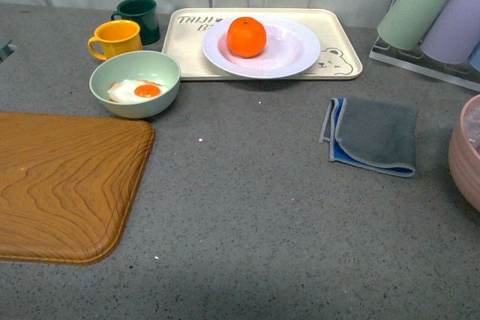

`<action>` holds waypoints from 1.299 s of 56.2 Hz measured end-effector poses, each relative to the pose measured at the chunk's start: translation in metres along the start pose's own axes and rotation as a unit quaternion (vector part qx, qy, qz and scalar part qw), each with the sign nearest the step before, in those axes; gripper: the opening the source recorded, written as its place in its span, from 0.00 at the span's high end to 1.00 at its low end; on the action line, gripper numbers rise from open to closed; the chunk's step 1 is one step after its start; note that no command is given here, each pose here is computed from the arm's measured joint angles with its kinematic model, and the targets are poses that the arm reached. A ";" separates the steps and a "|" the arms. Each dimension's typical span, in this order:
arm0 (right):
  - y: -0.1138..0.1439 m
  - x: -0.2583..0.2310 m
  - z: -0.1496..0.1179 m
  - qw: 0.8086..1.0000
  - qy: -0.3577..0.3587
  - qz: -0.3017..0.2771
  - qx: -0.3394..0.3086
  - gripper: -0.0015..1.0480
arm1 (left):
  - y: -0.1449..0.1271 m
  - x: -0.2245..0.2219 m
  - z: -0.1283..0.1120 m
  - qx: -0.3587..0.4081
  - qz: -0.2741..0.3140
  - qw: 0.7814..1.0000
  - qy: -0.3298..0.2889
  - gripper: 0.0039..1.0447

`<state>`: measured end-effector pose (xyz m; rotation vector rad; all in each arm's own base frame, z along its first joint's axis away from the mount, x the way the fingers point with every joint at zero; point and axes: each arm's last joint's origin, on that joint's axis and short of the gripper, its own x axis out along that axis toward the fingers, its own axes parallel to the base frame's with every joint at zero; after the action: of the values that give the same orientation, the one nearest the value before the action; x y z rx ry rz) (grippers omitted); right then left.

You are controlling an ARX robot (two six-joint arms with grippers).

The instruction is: Place orange and plate with both arms

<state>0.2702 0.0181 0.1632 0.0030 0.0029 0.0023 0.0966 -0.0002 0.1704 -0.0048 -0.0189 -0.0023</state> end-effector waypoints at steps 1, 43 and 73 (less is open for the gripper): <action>-0.001 -0.004 -0.001 1.000 0.001 -0.001 0.000 0.99 | 0.000 0.000 0.000 0.000 0.000 1.000 0.000 0.06; -0.018 -0.107 -0.002 1.000 0.007 -0.002 0.000 0.99 | 0.000 0.000 0.000 0.000 0.000 1.000 0.000 0.06; -0.018 -0.136 0.001 1.000 0.002 -0.001 0.000 0.99 | 0.000 0.000 0.000 0.000 0.000 1.000 0.000 0.06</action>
<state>0.1343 0.0002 0.1648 0.0032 0.0059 0.0000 0.0966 -0.0002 0.1704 -0.0048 -0.0189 -0.0023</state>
